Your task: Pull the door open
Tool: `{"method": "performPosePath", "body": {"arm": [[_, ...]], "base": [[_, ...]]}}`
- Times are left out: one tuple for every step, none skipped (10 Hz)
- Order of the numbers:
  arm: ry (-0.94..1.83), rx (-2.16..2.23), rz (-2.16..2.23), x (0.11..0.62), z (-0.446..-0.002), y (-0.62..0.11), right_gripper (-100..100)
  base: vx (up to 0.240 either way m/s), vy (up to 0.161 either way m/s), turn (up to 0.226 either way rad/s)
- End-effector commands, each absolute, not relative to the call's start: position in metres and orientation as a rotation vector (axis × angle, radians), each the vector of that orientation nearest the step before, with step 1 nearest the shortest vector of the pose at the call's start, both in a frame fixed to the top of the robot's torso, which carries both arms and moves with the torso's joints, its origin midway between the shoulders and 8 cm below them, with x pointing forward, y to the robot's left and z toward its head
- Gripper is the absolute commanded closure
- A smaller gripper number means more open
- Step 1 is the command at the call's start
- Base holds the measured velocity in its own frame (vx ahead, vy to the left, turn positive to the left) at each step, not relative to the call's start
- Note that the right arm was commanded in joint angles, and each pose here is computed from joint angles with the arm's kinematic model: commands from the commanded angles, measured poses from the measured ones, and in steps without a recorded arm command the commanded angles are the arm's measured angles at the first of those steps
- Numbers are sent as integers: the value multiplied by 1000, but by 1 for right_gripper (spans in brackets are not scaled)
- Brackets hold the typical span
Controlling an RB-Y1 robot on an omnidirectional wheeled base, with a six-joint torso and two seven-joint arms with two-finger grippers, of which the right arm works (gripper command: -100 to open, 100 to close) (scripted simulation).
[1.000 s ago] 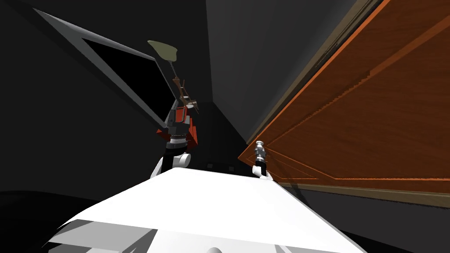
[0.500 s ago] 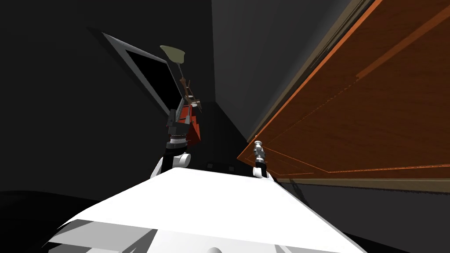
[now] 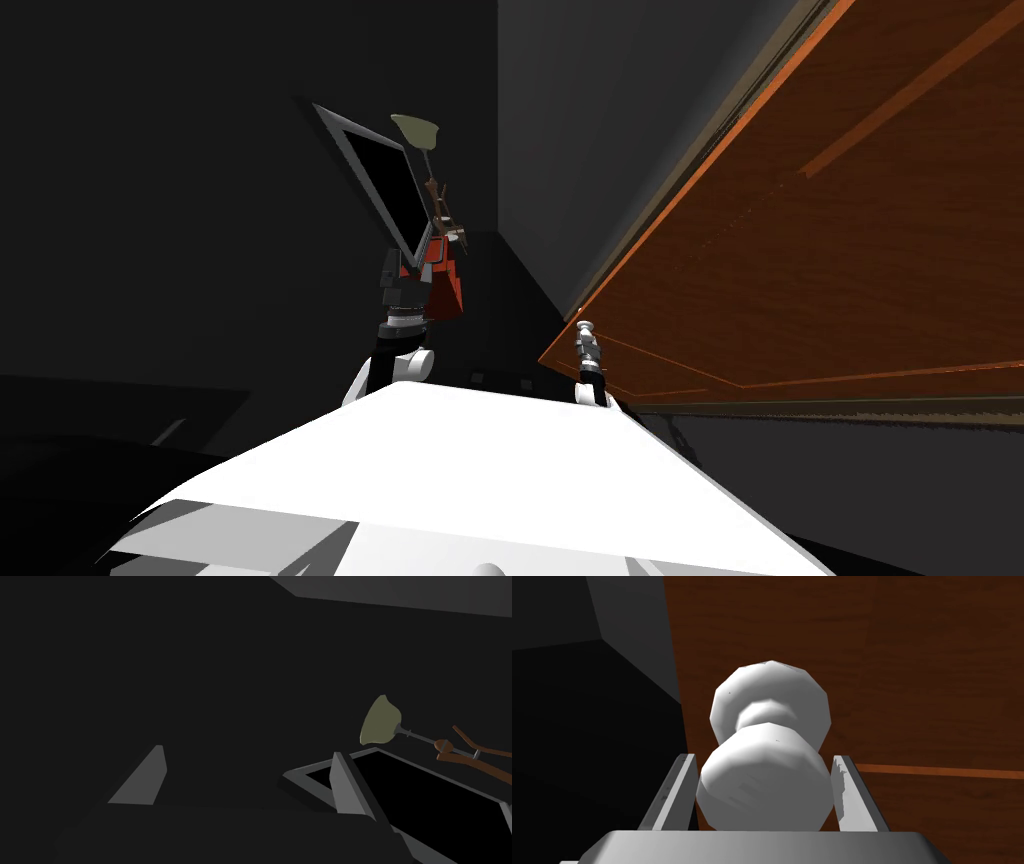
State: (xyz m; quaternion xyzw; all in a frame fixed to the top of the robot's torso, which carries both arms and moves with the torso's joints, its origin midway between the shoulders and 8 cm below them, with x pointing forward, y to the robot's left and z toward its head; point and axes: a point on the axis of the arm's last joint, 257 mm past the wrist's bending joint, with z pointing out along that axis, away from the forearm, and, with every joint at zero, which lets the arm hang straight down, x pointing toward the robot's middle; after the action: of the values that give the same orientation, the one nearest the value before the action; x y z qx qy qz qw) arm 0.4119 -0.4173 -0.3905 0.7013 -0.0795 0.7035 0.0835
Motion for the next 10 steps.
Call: {"method": "performPosePath", "body": {"arm": [[-218,2114,2112,413,-392,-402,100],[-206,2120,2118,412,-392,-397,100],[-196,2125,2124,411,-392,-393,100],[-187,2130,2129,411,-392,-389,100],[-180,2134,2133,411,-392,-385,100],[-173,2137,2137,410,-392,-382,100],[-174,2127,2139,412,-390,-386,100],[-179,2132,2132,407,-392,-389,100],[-183,2130,2131,403,-392,-391,100],[-187,2128,2129,400,-392,-395,100]], "base": [[-190,-60,108],[-208,-58,78],[-205,-79,84],[-188,-71,68],[-194,-46,20],[-194,-16,-12],[-85,-2,-3],[-47,-25,178],[-70,-58,230],[-88,-50,209]]}}
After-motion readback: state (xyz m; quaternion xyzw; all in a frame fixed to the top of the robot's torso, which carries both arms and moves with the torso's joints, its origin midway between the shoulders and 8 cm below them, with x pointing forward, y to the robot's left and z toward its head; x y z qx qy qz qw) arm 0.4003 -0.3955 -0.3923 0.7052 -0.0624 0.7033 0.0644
